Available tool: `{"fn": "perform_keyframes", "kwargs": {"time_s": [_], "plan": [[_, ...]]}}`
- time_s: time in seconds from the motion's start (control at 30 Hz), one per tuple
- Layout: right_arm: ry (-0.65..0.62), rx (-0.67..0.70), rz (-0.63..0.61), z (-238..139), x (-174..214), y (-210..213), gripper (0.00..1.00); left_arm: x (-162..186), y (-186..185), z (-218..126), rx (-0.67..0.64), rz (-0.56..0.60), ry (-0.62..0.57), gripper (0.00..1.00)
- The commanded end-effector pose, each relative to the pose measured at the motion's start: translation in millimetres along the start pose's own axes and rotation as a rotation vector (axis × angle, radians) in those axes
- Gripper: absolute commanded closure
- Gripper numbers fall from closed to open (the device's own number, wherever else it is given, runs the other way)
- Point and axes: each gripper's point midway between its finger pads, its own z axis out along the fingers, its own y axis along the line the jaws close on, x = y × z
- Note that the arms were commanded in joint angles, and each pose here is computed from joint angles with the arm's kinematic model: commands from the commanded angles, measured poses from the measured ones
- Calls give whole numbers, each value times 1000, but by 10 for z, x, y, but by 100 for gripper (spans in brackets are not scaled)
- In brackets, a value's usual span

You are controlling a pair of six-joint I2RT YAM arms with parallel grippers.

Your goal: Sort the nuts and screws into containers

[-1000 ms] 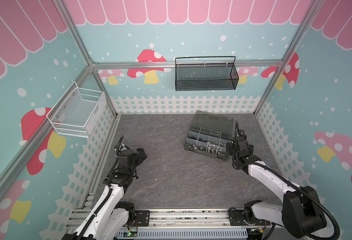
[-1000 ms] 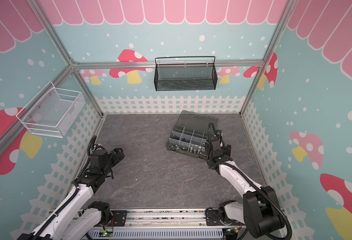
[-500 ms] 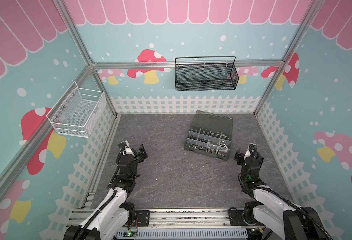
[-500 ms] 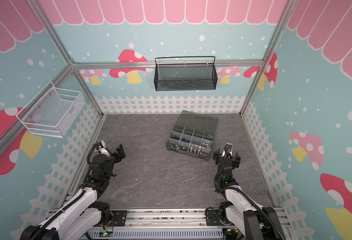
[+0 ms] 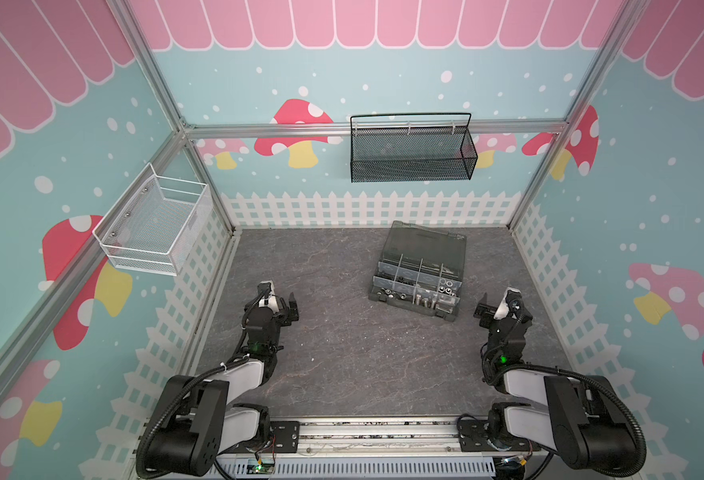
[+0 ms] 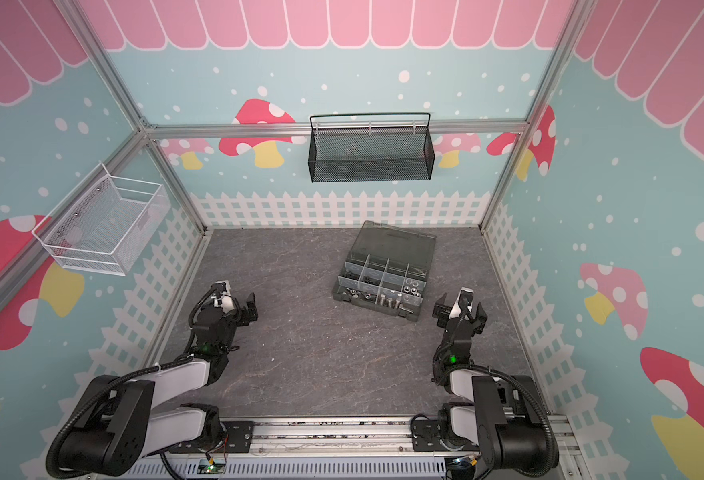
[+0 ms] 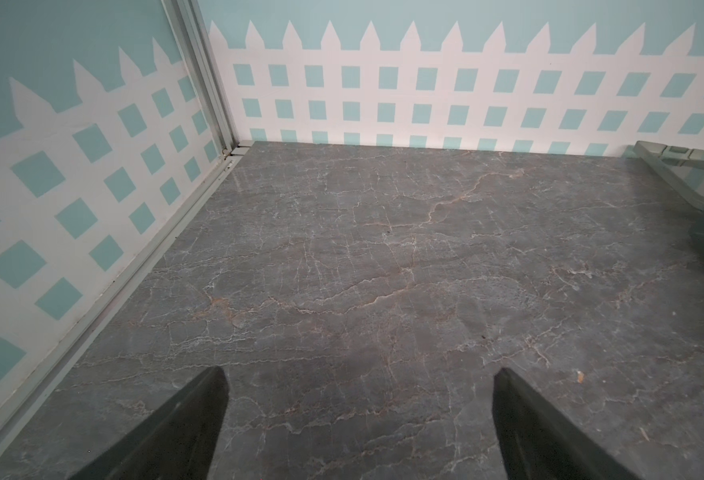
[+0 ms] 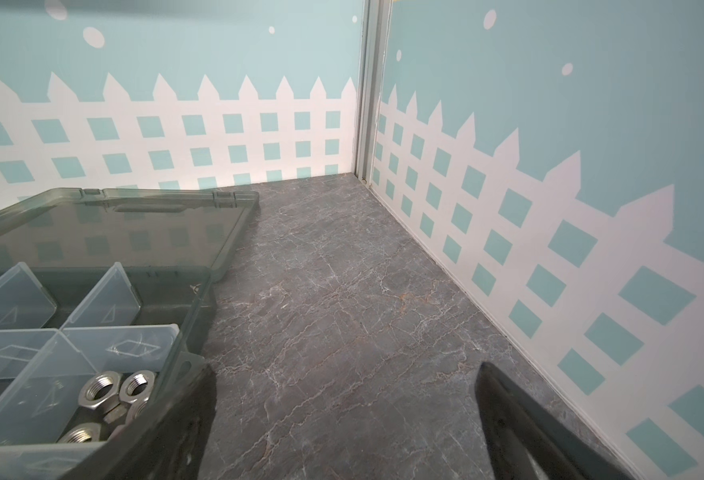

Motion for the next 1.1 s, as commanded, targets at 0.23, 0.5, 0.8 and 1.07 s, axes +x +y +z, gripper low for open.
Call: {"fn": "perform_keyframes", "kwargs": {"time_s": [0.23, 0.5, 0.8, 1.07], "plan": [[-121, -162, -69, 18, -125, 293, 2, -132, -128, 368, 83, 5, -58, 0], [-101, -308, -150, 108, -39, 598, 2, -121, -16, 501, 75, -46, -9, 0], [-50, -391, -168, 216, 14, 731, 2, -115, -20, 493, 74, -45, -2, 0], [-47, -387, -169, 218, 17, 726, 2, -105, -21, 492, 71, -39, -1, 0]]}}
